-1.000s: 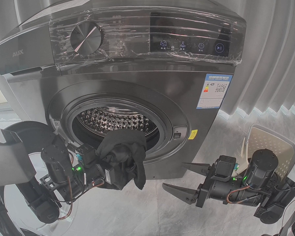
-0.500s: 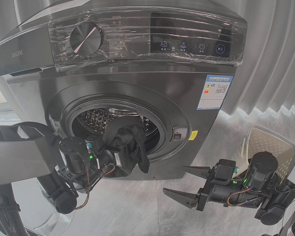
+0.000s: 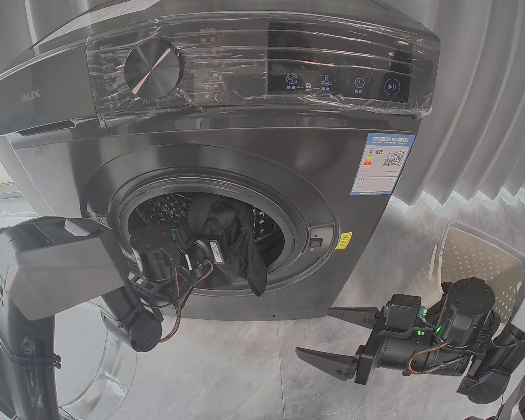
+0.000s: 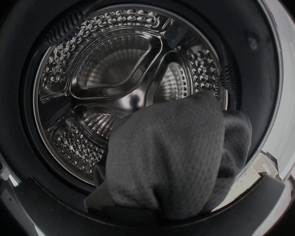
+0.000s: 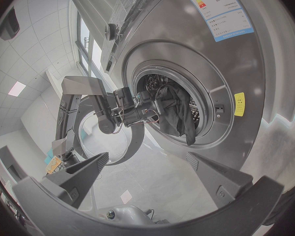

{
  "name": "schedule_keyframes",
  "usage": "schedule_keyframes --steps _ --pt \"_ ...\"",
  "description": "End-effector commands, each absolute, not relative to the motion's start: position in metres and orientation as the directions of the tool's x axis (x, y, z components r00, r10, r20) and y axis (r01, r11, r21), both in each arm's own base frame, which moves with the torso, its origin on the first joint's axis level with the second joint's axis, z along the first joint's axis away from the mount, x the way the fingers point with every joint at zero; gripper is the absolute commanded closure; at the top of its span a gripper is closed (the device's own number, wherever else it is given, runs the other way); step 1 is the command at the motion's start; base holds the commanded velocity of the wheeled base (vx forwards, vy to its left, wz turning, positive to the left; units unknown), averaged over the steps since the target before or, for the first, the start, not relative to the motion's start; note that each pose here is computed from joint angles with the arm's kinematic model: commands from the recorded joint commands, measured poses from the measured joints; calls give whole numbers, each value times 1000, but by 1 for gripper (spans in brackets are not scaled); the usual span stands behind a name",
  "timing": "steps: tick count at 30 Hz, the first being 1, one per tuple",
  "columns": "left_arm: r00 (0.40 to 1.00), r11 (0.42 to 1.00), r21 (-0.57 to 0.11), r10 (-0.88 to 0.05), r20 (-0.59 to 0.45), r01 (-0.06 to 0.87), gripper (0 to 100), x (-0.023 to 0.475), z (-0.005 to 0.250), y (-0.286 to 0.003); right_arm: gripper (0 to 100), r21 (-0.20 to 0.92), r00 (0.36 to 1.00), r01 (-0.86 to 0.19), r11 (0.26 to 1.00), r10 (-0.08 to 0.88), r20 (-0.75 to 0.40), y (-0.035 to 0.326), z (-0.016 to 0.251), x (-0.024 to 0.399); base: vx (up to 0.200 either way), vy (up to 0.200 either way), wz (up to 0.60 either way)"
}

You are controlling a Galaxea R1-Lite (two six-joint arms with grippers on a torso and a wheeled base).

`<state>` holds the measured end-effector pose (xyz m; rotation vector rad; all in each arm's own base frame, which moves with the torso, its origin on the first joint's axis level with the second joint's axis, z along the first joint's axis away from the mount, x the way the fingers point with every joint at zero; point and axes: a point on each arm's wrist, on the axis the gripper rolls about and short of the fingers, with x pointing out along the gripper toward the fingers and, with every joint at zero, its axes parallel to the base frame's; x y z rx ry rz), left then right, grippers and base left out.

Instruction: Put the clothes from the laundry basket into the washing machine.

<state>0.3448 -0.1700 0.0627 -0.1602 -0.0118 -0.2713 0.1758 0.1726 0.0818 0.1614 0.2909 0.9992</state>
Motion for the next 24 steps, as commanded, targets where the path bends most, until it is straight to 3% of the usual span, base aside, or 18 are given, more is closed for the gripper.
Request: schedule_keyframes --steps 1,24 --pt "970 958 -158 -238 39 241 100 362 58 -166 0 270 503 -801 535 845 -183 172 78 175 0 0 0" --pt "975 961 -163 -217 57 223 100 411 44 -179 0 271 502 -800 535 845 -186 173 77 176 0 0 0"
